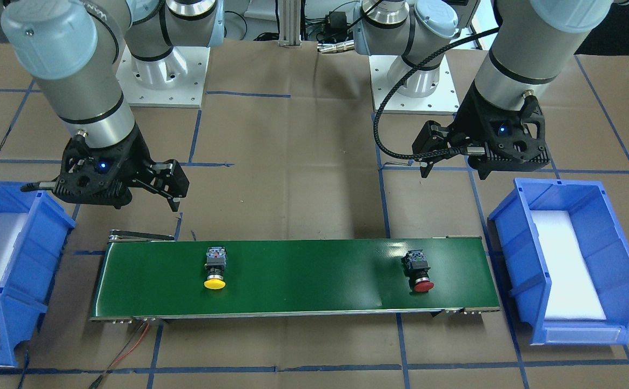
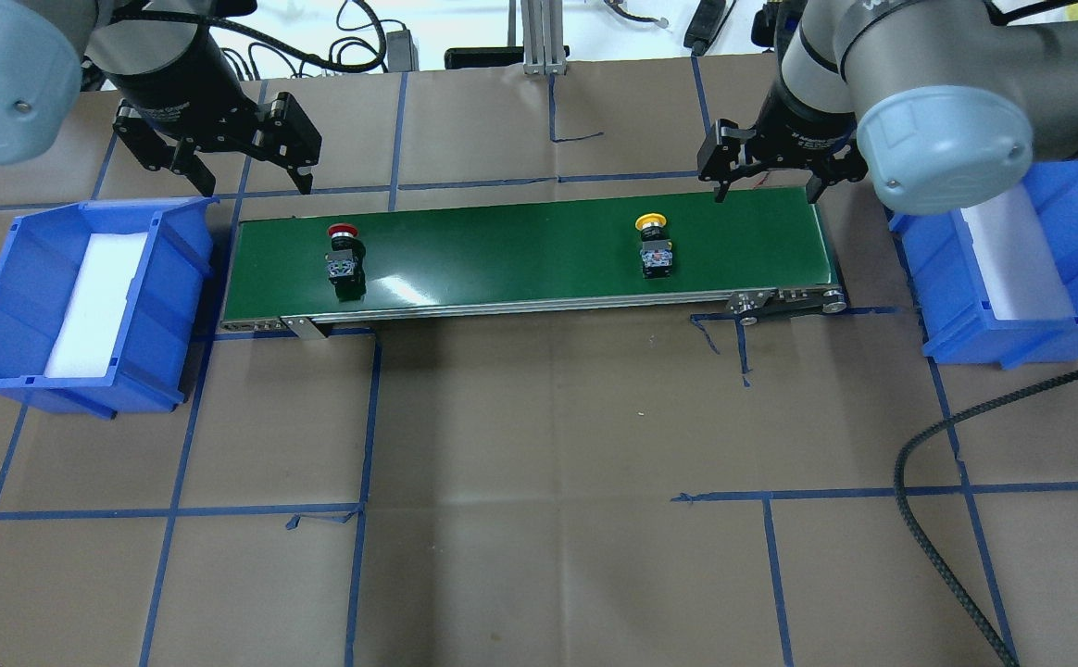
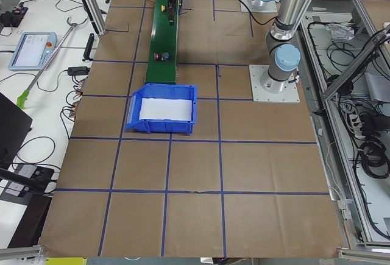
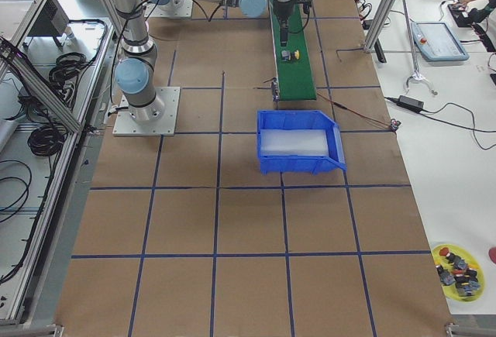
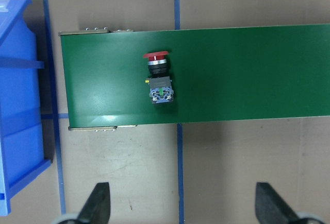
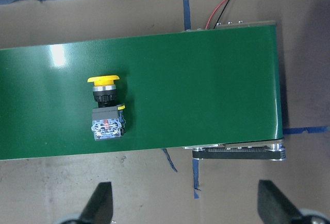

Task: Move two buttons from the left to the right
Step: 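Raise the left gripper while the right gripper reaches down to the yellow button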

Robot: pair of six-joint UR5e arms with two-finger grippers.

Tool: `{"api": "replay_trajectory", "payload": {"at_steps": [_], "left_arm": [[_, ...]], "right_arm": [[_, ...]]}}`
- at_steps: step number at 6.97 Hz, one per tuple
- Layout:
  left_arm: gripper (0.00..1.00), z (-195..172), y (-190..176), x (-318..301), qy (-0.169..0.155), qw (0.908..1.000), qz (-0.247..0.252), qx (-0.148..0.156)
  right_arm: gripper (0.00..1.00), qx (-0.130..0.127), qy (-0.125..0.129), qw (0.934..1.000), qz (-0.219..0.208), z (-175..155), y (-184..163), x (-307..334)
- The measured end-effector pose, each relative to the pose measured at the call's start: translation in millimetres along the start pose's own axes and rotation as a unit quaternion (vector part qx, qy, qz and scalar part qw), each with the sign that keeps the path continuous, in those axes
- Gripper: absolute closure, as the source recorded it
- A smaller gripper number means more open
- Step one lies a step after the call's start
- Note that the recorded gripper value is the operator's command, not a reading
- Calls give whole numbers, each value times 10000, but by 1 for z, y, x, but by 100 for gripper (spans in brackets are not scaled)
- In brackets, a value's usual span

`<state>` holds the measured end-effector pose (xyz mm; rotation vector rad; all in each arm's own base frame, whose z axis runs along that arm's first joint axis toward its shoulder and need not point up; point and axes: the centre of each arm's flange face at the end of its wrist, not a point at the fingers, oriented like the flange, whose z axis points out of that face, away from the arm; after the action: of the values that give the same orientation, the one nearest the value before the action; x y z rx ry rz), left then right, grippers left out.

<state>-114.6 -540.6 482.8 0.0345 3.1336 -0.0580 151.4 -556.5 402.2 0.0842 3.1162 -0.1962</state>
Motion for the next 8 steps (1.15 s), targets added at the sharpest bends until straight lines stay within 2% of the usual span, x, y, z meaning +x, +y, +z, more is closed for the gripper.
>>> {"api": "replay_trajectory", "payload": {"at_steps": [3,6,8], "left_arm": [[0,-5,12,0,-11,10000,-37,-3],[0,1,29,2,19,10000,-53,-40],[0,1,30,2,19,10000,-53,-35]], "right_arm": [[0,242,-83,9997,49,52,-34,-5],[0,-69,-42,9999,89,105,-43,-5],[0,-169,-35,9996,220,120,-44,-6]]}}
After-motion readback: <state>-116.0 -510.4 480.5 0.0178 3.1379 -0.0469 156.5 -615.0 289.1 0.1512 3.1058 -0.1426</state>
